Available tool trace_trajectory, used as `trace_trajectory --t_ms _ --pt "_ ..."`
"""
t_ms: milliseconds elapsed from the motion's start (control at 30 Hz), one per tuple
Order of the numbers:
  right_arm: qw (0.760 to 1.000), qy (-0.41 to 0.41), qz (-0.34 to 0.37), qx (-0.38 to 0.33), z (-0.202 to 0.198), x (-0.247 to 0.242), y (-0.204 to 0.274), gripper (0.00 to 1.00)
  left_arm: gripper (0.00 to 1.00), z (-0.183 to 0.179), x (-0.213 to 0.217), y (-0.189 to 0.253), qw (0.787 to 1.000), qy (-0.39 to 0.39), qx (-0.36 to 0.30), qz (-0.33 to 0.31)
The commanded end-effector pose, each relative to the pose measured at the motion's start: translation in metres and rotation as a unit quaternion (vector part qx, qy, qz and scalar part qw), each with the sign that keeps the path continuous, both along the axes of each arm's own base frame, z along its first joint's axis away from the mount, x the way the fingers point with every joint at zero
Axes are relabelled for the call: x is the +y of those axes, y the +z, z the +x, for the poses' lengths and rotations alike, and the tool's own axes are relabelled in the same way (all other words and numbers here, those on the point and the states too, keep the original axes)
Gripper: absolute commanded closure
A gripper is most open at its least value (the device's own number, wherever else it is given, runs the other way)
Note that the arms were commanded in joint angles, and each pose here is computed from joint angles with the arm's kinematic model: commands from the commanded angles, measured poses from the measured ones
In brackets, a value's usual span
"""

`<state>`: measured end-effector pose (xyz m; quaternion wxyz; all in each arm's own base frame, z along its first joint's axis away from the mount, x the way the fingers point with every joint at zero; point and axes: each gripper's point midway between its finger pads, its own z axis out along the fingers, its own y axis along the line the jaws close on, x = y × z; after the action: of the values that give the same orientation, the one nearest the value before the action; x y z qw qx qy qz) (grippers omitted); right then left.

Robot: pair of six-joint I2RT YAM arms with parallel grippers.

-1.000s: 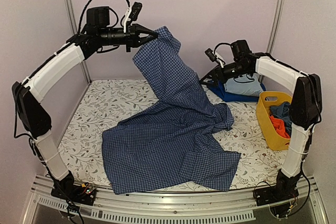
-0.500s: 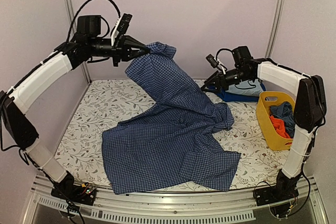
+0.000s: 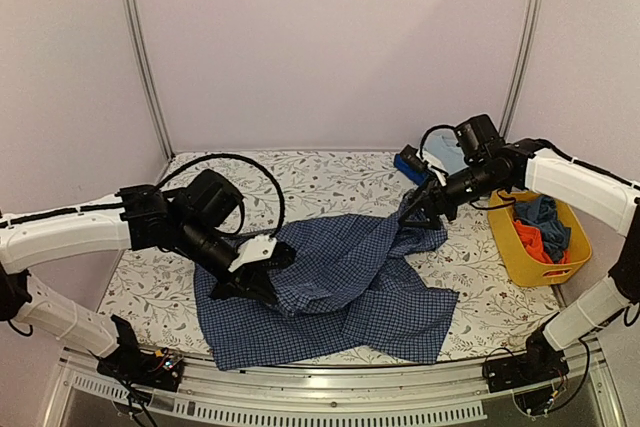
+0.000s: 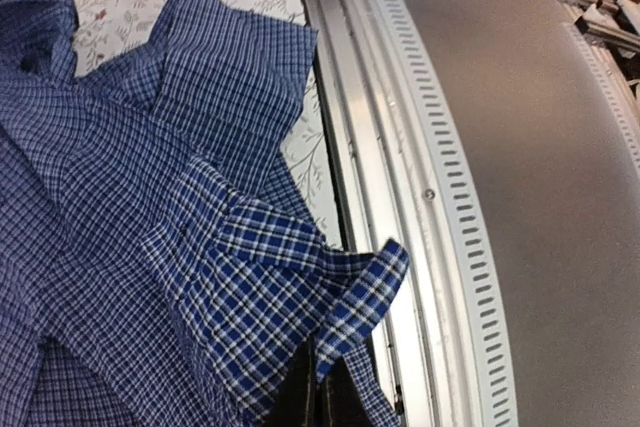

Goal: Fold and stack the mixed laundry pile
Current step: Flatten out the crumpled T-shirt at the center of the board.

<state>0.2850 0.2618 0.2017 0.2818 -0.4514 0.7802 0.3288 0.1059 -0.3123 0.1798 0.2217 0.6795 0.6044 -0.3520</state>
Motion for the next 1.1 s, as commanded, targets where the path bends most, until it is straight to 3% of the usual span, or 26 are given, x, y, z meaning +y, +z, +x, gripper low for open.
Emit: trace_trajectory --t_ms 0,267,500,800,1067 --pt "0.999 0.008 -0.045 -0.013 -0.017 0.002 -0.014 0.15 1.0 0.023 0.021 0.001 0.992 0.042 -0.112 0.03" --pt "0.99 0.061 -0.117 -0.055 -0.046 0.025 -0.054 0.27 1.0 0.054 0.022 0.04 0.988 0.092 -0.113 -0.049" --pt "0.986 0.067 -0.115 -0.099 -0.038 0.028 -0.065 0.24 1.0 0.064 0.027 0.058 0.983 0.095 -0.141 -0.072" --pt "0.967 0.08 -0.144 -0.194 0.001 0.039 -0.077 0.23 1.0 0.074 0.032 0.065 0.98 0.098 -0.159 -0.075" --pt "0.964 0.108 -0.143 -0.197 -0.006 0.041 -0.09 0.26 1.0 0.087 0.042 0.074 0.975 0.106 -0.176 -0.086"
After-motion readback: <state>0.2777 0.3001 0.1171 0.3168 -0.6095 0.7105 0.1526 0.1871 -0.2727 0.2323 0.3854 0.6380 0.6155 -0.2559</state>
